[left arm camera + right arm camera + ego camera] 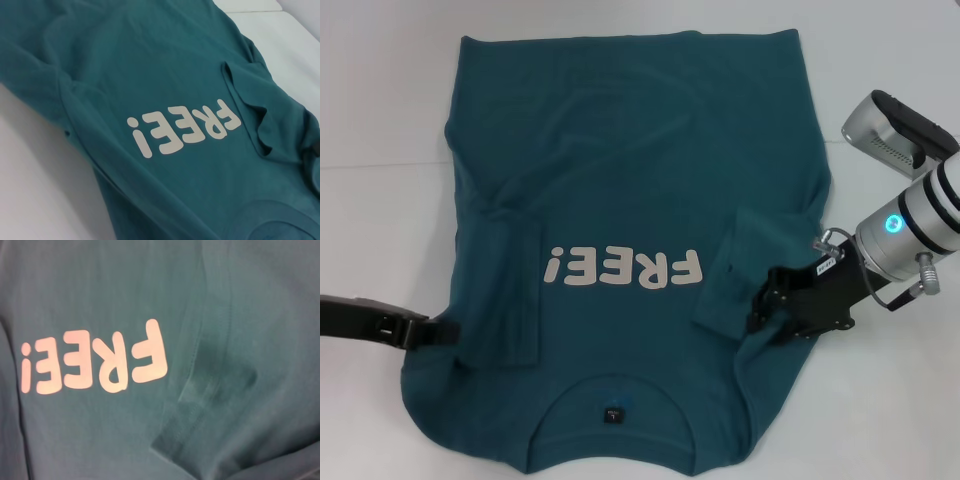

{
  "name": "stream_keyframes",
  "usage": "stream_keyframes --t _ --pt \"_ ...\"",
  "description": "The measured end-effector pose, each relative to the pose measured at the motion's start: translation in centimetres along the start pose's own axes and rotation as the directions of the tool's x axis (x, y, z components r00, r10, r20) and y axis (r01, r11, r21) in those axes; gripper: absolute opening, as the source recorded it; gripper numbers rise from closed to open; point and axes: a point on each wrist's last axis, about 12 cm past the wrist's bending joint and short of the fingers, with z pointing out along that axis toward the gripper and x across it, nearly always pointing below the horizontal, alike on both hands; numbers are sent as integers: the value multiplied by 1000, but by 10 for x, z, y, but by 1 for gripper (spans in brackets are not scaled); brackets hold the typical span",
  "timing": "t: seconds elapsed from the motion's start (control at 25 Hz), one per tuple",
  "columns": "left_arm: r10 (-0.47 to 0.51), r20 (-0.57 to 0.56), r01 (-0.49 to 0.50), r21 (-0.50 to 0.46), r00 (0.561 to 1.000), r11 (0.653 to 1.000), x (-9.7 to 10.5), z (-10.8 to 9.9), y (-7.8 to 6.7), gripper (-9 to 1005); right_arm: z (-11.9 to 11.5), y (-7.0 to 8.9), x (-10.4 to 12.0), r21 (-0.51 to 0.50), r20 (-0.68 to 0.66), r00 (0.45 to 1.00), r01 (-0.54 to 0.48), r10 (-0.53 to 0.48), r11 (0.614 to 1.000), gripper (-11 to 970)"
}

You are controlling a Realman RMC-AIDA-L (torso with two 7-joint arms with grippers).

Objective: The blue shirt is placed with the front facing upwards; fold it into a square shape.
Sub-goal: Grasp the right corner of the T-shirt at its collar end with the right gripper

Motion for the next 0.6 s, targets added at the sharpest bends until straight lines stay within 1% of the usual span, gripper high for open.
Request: stream_keyframes --t 0.32,0.4,0.6 --pt "-3 1 3 1 1000 1000 1 0 1 38 2 2 1 15 -3 1000 31 -31 999 304" --pt "-4 0 4 1 1000 1000 2 0 1 38 2 2 1 18 -3 999 35 -35 999 107" --pt "-5 1 5 0 1000 1000 2 0 1 39 2 -1 2 16 -1 999 40 -40 999 70"
